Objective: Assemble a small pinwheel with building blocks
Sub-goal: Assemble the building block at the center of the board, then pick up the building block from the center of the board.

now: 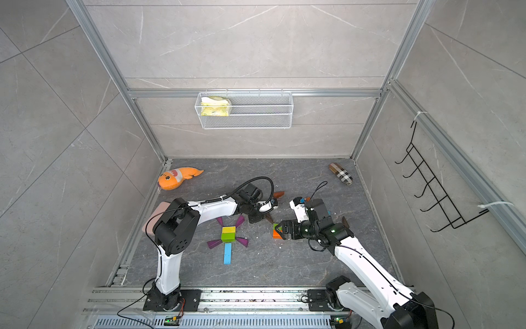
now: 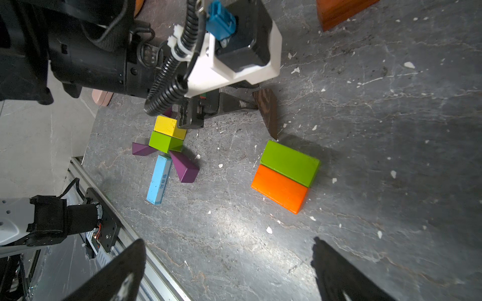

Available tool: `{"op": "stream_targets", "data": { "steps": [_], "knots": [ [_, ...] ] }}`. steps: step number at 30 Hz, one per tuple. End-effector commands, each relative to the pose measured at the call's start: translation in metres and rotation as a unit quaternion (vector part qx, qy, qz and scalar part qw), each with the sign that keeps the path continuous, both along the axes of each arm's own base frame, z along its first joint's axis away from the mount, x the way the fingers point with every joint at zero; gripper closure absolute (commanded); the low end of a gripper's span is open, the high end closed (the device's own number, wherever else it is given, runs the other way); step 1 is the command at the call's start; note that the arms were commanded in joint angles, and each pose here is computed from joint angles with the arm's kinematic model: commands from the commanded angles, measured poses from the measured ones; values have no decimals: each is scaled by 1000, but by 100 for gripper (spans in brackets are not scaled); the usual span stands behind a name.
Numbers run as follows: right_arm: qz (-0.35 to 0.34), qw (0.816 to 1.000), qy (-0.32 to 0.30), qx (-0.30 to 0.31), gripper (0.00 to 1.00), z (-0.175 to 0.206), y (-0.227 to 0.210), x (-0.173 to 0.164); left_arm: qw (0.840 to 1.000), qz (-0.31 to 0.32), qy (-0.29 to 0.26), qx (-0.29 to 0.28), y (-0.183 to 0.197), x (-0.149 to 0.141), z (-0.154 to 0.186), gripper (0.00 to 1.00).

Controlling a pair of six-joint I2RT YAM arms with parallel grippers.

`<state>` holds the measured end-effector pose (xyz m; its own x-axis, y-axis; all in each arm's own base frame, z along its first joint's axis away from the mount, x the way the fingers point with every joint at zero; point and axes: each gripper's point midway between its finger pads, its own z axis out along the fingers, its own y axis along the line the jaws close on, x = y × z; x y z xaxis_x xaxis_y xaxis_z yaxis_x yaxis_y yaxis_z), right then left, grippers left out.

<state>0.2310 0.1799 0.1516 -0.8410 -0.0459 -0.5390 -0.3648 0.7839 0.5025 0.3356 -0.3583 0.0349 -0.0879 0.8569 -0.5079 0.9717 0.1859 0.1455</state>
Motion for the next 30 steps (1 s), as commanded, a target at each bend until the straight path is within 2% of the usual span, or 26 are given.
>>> {"op": "stream_targets", "data": {
  "steps": [1,8,14,18,23,26,30],
  "knots": [
    [5,1000,-4,-8,0,0,-1,2,1000,-17,10,-19,-10,-6,5,68],
    [1,1000,-8,-9,0,3,-2,2,1000,-16,1,-25,-11,-4,10,66],
    [-64,997,-21,-25,0,18,-19,17,999,-36,1,-27,-7,-12,27,65],
    [-127,990,-1,-63,0,26,-44,47,999,-42,0,-33,0,-19,42,64],
    [-190,974,26,-120,3,23,-78,95,998,-25,-36,-45,14,-17,71,64],
    [-208,960,33,-183,6,11,-98,119,996,2,-55,-67,23,-17,95,63],
    [-207,948,42,-237,12,-11,-111,149,991,22,-60,-115,31,-28,122,58]
  ]
}}
